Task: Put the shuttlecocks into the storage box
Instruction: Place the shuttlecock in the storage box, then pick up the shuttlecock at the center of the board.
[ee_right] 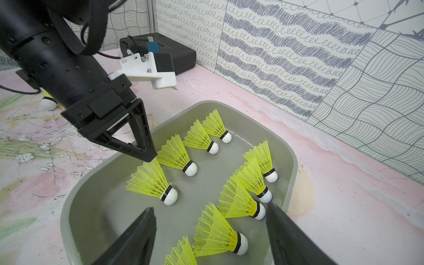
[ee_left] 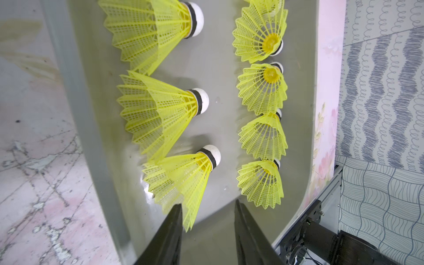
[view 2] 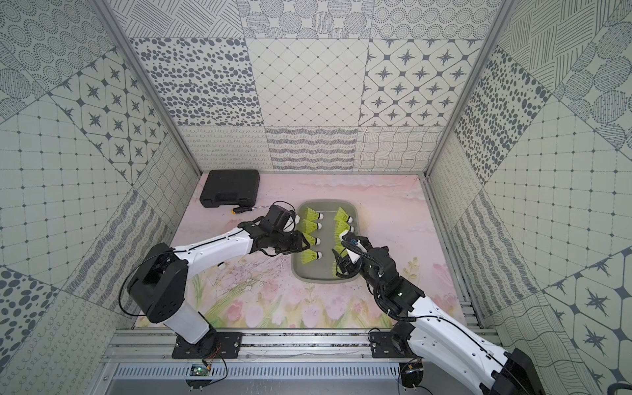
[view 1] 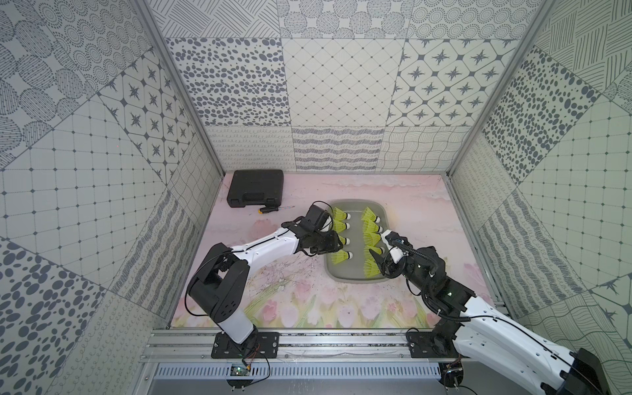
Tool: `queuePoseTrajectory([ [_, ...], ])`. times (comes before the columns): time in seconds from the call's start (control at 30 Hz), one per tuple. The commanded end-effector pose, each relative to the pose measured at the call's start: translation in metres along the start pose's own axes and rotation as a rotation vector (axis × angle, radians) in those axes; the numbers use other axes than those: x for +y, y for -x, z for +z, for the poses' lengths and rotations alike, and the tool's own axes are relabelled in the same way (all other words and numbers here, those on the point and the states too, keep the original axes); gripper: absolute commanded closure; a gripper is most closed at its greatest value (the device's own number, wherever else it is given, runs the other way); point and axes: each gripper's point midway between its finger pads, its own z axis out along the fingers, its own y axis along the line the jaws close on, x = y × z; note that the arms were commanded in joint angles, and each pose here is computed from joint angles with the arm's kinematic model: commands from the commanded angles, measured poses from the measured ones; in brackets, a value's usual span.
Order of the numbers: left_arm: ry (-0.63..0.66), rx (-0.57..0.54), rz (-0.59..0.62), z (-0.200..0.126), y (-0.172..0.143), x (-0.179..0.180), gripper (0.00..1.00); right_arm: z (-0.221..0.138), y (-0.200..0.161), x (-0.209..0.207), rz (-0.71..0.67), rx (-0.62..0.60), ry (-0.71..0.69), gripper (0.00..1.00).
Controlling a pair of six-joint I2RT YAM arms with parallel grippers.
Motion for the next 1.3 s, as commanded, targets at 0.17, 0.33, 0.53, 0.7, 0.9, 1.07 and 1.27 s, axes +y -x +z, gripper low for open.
queuePoseTrajectory([
  [0.17,0.177,-0.127,0.024,-0.047,0.013,0.029,0.54,-0.004,0.007,-0.005,0.029,-0.040,-0.028,0.21],
  [0.33,0.323,-0.228,-0.094,-0.082,0.020,0.073,0.53,-0.004,0.008,-0.008,0.040,-0.045,-0.040,0.21],
  [0.53,0.472,-0.332,-0.266,-0.124,0.021,0.128,0.51,-0.004,0.008,-0.009,0.040,-0.046,-0.047,0.21],
  [0.7,0.578,-0.446,-0.373,-0.158,0.018,0.161,0.36,-0.004,0.007,-0.009,0.040,-0.044,-0.049,0.21],
  [0.9,0.648,-0.508,-0.571,-0.181,0.003,0.202,0.25,-0.002,0.007,-0.008,0.039,-0.040,-0.047,0.21],
  [1.07,0.715,-0.515,-0.684,-0.187,-0.011,0.230,0.20,-0.001,0.005,-0.008,0.038,-0.034,-0.045,0.21],
  [1.27,0.758,-0.531,-0.742,-0.192,-0.019,0.248,0.11,-0.001,0.003,-0.008,0.035,-0.027,-0.047,0.21],
])
